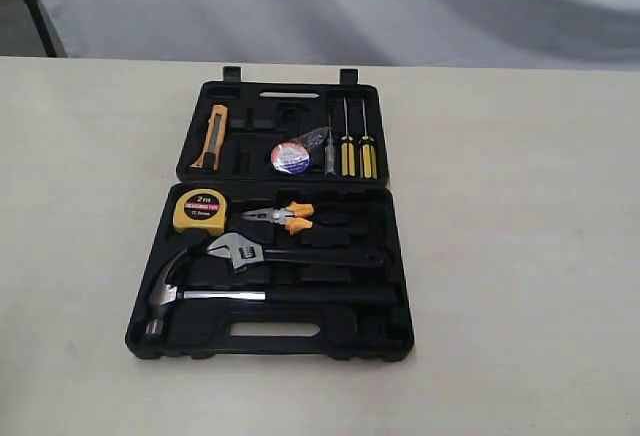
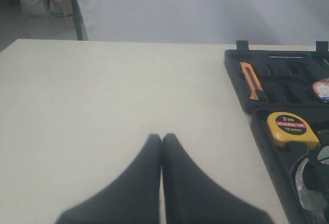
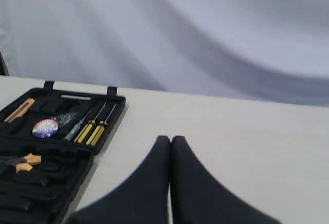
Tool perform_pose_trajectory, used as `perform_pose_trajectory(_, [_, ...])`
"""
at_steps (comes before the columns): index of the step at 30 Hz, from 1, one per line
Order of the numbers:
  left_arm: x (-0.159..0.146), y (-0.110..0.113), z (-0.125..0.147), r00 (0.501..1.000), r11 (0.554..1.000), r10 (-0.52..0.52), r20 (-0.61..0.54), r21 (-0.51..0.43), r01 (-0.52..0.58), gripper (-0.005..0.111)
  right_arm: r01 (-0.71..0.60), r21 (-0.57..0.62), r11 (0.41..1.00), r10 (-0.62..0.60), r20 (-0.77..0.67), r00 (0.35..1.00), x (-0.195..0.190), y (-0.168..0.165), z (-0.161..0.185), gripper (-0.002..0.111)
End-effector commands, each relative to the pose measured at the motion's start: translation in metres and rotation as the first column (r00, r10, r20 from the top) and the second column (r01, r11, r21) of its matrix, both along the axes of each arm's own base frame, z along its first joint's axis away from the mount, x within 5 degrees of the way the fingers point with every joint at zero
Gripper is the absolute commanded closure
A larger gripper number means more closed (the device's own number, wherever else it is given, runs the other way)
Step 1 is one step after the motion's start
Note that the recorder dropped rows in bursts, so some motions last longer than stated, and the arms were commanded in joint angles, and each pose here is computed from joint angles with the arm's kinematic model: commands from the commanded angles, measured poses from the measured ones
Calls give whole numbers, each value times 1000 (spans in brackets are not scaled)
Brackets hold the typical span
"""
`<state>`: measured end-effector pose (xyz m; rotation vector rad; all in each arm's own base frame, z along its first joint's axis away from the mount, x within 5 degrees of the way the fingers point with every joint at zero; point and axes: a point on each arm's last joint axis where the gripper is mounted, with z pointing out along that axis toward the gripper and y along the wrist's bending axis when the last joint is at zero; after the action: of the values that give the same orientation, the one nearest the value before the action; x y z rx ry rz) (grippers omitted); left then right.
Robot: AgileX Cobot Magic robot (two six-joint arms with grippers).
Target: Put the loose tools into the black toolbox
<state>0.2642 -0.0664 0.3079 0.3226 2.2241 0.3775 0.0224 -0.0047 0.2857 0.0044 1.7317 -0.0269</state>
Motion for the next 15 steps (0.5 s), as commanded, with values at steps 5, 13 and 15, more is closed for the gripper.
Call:
perform_pose_trajectory(5, [-2, 0, -1, 1000, 1000, 1, 5, -27, -1, 105, -14, 4, 1000, 14, -24, 1000, 11, 2, -13, 109])
perform_pose_trajectory(13, [-2, 0, -1, 1000, 1000, 1, 5, -27, -1, 105, -15, -4, 1000, 15, -6, 1000, 13, 2, -23, 109])
perform_pose_trajectory(15, [-2, 0, -1, 1000, 1000, 1, 5, -27, -1, 105, -18, -4, 1000, 18, -6, 1000, 15, 2, -35, 109])
